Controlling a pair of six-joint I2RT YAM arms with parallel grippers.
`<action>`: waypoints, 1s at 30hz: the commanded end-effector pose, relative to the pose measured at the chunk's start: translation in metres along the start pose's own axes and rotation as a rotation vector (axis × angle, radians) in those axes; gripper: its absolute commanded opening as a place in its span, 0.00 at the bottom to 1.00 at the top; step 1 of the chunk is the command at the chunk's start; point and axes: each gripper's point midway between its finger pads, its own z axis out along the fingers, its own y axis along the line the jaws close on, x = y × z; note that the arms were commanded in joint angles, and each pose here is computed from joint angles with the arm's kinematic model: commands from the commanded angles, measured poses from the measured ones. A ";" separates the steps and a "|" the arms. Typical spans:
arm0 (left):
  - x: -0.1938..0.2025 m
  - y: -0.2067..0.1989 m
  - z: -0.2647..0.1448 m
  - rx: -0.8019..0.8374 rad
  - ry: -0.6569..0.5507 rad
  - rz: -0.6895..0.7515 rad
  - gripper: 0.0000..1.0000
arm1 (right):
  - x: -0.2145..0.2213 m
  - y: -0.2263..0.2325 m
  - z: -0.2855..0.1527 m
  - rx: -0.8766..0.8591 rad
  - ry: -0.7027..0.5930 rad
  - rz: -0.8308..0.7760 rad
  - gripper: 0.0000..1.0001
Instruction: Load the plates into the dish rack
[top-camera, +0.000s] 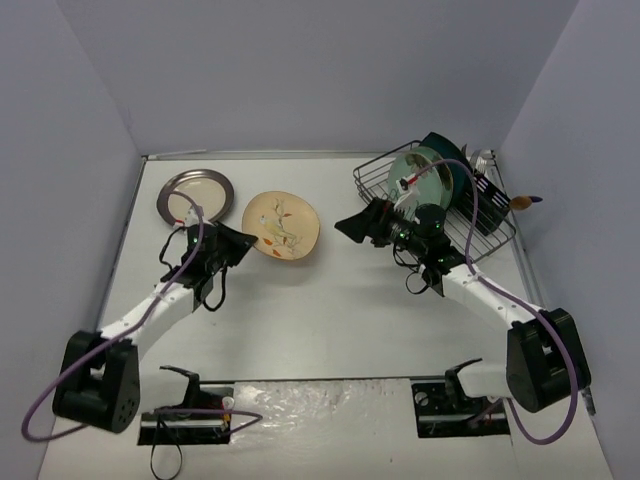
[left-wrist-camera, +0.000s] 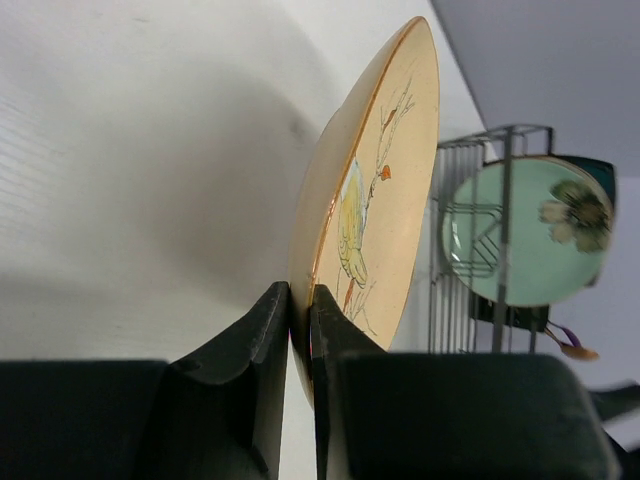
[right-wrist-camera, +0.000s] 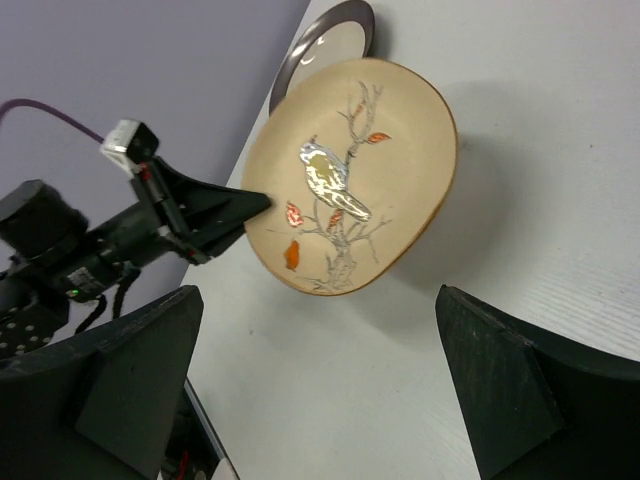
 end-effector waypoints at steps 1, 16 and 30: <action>-0.038 -0.120 -0.069 0.412 -0.106 0.071 0.00 | -0.021 0.022 0.020 -0.071 -0.037 -0.020 1.00; -0.024 -0.140 -0.106 0.547 -0.041 0.083 0.00 | 0.006 0.048 0.056 -0.223 0.060 0.006 0.98; -0.017 -0.138 -0.105 0.570 -0.011 0.067 0.00 | 0.010 0.055 0.064 -0.297 0.057 0.026 0.49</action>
